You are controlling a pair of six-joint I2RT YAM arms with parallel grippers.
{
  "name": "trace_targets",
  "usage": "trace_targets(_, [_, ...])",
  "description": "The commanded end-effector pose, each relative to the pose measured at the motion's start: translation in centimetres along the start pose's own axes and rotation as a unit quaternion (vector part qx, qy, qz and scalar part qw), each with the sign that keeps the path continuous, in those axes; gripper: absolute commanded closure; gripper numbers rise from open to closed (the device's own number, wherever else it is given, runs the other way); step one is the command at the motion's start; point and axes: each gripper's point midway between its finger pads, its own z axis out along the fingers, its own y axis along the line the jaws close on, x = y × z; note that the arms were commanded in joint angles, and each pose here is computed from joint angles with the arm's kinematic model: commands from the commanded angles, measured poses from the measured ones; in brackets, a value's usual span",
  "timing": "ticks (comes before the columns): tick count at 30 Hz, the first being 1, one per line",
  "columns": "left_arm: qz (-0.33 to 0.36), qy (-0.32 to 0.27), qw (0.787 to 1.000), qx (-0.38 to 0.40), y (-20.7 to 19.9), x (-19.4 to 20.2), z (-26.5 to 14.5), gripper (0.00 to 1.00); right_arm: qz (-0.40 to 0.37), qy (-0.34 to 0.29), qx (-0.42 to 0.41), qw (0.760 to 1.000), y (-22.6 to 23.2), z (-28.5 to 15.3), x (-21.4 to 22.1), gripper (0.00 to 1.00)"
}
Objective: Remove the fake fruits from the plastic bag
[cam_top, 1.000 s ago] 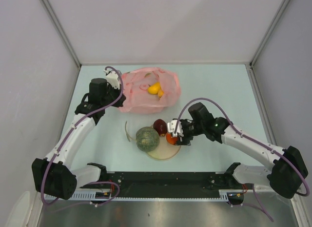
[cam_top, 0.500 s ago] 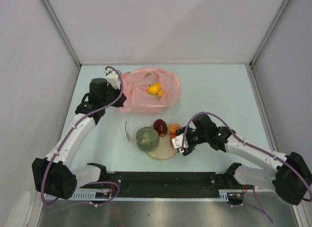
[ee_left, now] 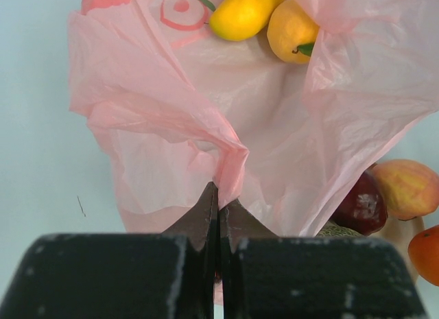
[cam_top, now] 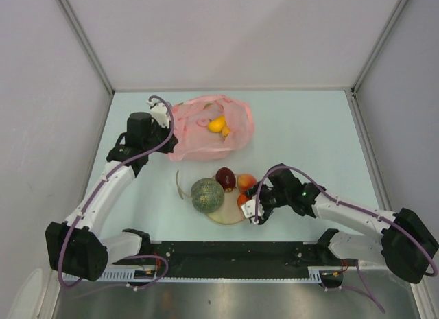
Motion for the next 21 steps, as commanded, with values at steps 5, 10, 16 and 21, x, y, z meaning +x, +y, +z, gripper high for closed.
trace_targets(5, [0.001,-0.018,1.000,0.002,0.0,-0.4,-1.0,1.00,-0.047,-0.009,0.001,0.999,-0.1,0.4,-0.2,0.41])
trace_targets(10, [-0.001,-0.020,1.000,0.006,-0.1,-0.4,-0.9,1.00,-0.057,-0.014,0.006,0.998,0.0,-0.1,-0.6,0.11])
trace_targets(16, [-0.003,-0.023,1.000,0.013,-0.4,-0.8,-0.9,1.00,-0.092,-0.038,0.049,0.994,-1.2,-2.5,-3.0,0.09])
trace_targets(21, [-0.002,-0.023,1.000,0.015,-0.5,-0.8,-1.3,1.00,-0.104,-0.074,0.189,0.974,-8.3,-6.9,-6.5,0.06])
